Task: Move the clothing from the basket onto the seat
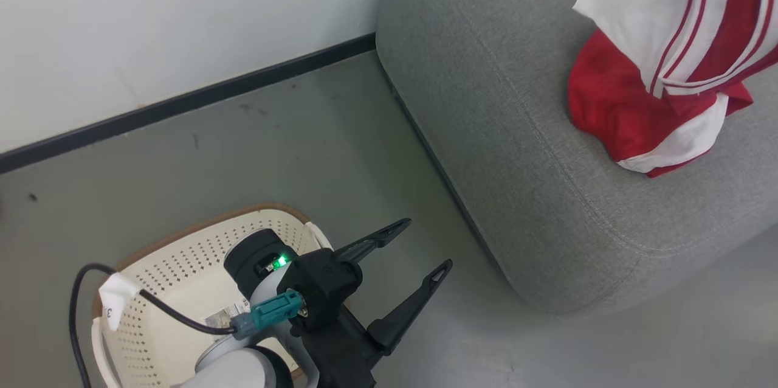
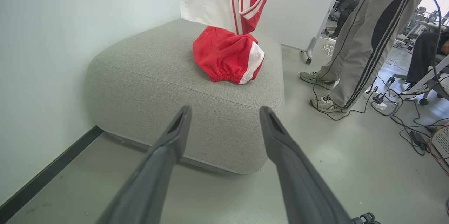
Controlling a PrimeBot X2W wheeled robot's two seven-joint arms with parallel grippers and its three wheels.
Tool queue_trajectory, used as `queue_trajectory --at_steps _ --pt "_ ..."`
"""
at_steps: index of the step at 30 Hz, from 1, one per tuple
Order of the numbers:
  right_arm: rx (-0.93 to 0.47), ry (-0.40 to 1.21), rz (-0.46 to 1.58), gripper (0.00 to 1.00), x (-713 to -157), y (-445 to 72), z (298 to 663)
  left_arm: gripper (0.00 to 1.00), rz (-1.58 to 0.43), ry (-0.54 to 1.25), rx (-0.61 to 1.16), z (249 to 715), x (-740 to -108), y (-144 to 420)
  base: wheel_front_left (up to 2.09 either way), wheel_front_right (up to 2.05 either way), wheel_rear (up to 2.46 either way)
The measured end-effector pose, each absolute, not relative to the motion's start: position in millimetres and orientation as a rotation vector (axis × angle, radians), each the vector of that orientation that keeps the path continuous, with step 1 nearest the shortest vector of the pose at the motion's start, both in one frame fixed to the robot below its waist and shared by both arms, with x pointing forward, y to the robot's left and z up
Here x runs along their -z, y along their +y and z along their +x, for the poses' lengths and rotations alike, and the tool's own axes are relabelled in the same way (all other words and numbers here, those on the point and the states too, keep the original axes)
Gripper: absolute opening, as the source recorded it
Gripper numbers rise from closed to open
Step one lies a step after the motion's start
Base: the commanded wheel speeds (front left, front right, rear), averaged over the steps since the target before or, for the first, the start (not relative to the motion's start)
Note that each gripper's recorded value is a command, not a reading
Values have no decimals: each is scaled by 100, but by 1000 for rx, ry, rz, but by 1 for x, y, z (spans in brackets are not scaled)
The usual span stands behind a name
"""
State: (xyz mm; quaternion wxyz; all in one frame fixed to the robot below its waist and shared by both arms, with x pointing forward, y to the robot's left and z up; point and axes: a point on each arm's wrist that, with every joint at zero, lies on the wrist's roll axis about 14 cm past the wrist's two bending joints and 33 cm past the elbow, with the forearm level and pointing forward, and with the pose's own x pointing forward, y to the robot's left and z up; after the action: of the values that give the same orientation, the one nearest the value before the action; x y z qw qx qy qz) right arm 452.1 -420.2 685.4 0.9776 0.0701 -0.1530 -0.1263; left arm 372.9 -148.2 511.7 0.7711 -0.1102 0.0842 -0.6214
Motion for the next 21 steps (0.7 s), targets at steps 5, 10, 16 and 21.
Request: queue_trajectory --at_steps 5,10,16,21 --pt "296 -269 126 0 -673 -435 469 100 -254 198 1335 385 -503 -144 0 0 0" --pt "308 -247 114 0 -664 -440 491 100 -263 227 1313 397 -489 -137 0 0 0" --pt "301 -229 108 0 -649 -437 517 100 -275 262 1283 411 -470 -129 0 0 0" --pt "307 -242 108 0 -644 -439 534 100 -281 288 1262 420 -455 -123 0 0 0"
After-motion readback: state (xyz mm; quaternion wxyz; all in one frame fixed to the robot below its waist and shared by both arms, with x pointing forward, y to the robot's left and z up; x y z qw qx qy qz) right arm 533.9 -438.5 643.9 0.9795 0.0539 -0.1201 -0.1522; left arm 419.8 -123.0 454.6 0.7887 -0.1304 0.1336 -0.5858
